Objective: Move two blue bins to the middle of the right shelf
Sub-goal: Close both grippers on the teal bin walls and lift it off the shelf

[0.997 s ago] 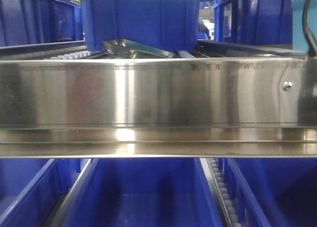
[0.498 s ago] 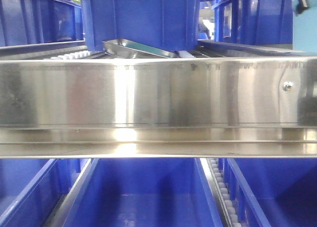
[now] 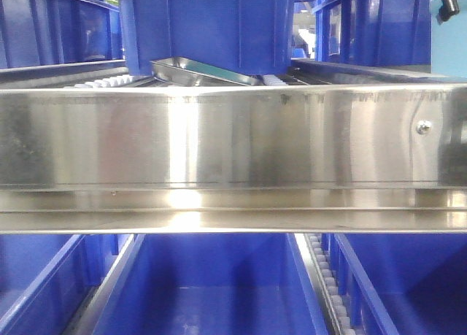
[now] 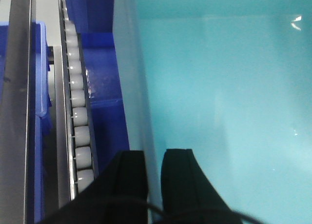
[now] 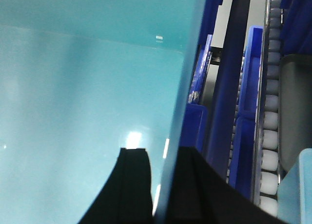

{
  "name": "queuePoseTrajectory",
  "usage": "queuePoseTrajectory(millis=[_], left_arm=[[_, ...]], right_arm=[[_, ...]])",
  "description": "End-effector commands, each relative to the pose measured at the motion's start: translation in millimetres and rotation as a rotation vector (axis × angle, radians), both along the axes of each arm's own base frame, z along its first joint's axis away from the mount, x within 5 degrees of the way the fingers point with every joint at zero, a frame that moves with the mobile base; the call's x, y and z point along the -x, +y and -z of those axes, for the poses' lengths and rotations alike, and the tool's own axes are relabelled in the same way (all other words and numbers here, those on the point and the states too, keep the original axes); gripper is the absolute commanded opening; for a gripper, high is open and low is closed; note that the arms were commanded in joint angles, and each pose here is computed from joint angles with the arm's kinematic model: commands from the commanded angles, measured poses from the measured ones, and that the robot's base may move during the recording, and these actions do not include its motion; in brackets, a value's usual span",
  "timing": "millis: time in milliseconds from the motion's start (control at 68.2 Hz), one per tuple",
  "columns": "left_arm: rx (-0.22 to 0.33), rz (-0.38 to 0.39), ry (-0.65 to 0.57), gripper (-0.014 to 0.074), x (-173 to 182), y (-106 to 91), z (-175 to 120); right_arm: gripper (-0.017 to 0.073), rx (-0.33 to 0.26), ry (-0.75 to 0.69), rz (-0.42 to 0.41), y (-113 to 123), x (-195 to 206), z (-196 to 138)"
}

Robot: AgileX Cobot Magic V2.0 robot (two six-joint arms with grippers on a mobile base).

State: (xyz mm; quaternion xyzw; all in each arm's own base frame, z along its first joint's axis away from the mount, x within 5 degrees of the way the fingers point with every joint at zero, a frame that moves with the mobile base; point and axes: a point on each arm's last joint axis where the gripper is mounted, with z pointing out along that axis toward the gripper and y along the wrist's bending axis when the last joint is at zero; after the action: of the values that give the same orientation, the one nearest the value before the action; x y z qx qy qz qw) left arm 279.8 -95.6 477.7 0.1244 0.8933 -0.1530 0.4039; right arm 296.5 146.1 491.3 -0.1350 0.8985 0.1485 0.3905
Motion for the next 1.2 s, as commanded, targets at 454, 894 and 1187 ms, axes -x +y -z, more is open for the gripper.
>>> queuePoseTrajectory(millis=[454,894,1187], left_arm=[[0.063,0.021,-0.079,-0.0111,5.8,-2.5,-14.3],[0.063,0.021,-0.079,-0.0111,5.8,-2.5,-14.3],[0.064,0.02,-0.081,-0.0111,5.7,-2.5,-14.4]], right_arm=[[-0.0153,-0.017,-0.064,-0.013,-2.7,5.3,-11.5],[-0.0153,-0.017,-0.064,-0.013,-2.7,5.3,-11.5],[-0.0153,-0.017,-0.064,-0.013,-2.7,5.3,-11.5]])
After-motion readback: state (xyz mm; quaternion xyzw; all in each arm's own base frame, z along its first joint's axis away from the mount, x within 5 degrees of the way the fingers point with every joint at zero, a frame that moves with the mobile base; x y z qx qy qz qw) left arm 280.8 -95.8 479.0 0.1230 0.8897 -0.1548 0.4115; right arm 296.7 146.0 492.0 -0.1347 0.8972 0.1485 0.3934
